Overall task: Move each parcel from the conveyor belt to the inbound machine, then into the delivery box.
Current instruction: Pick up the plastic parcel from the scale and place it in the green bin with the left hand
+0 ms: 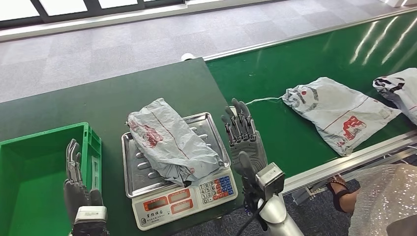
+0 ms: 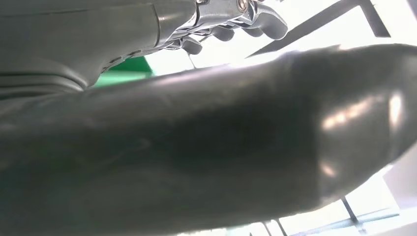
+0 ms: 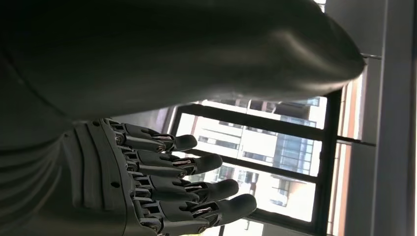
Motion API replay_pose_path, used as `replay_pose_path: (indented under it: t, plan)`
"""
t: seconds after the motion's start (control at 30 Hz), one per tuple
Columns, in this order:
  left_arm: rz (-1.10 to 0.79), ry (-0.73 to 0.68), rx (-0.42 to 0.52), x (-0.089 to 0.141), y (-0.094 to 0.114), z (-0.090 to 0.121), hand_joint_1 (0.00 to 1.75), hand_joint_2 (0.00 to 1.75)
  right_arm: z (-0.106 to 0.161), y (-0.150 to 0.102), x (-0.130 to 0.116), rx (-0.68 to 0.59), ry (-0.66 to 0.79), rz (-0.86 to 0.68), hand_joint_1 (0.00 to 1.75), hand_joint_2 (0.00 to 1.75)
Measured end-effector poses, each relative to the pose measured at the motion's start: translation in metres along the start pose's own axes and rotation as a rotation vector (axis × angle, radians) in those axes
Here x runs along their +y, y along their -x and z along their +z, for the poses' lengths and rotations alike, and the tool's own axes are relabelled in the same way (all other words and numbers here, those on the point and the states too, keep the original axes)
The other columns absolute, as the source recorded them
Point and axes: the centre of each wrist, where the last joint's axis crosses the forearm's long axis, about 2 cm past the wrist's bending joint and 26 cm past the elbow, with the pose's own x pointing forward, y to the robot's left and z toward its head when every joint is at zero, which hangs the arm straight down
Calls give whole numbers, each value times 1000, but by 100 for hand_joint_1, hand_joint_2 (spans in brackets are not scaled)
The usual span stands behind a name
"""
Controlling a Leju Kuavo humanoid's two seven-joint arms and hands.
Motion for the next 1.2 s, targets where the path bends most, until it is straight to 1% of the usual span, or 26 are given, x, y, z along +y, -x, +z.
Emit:
replay_pose_path:
  t: [0.07,0.13,0.2,0.27,0.33,0.47,0.57,0.67,0.87,1.0,1.2]
  plan:
    - [-55,-2,-22,2,-2,-6,0,0,1,-8,-7,-32,19,8,0,0]
    - [-71,0,-32,2,-3,-10,0,0,2,-15,-12,-52,38,22,0,0]
    - [-94,26,-40,2,-4,-15,0,87,3,-19,-15,-74,48,40,0,0]
    - [-156,96,-57,1,-5,-24,0,175,2,-23,-17,-101,48,57,0,0]
    - [-238,199,-83,-3,-4,-39,0,175,0,-26,-18,-119,34,50,0,0]
    - [-363,381,-132,-15,7,-77,0,175,-1,-29,-19,-162,-6,-10,0,175]
    - [-424,504,-146,-26,19,-99,0,175,-1,-30,-23,-181,-24,-17,0,175]
    - [-467,634,-138,-35,31,-112,0,175,0,-31,-27,-173,-38,-6,0,175]
    - [-509,870,-103,-51,46,-119,0,175,-1,-31,-29,-161,-50,16,0,175]
    - [-530,977,-103,-59,49,-124,0,175,-2,-31,-29,-151,-48,32,0,175]
    - [-556,1115,-96,-62,50,-130,0,175,-1,-30,-30,-150,-47,47,0,175]
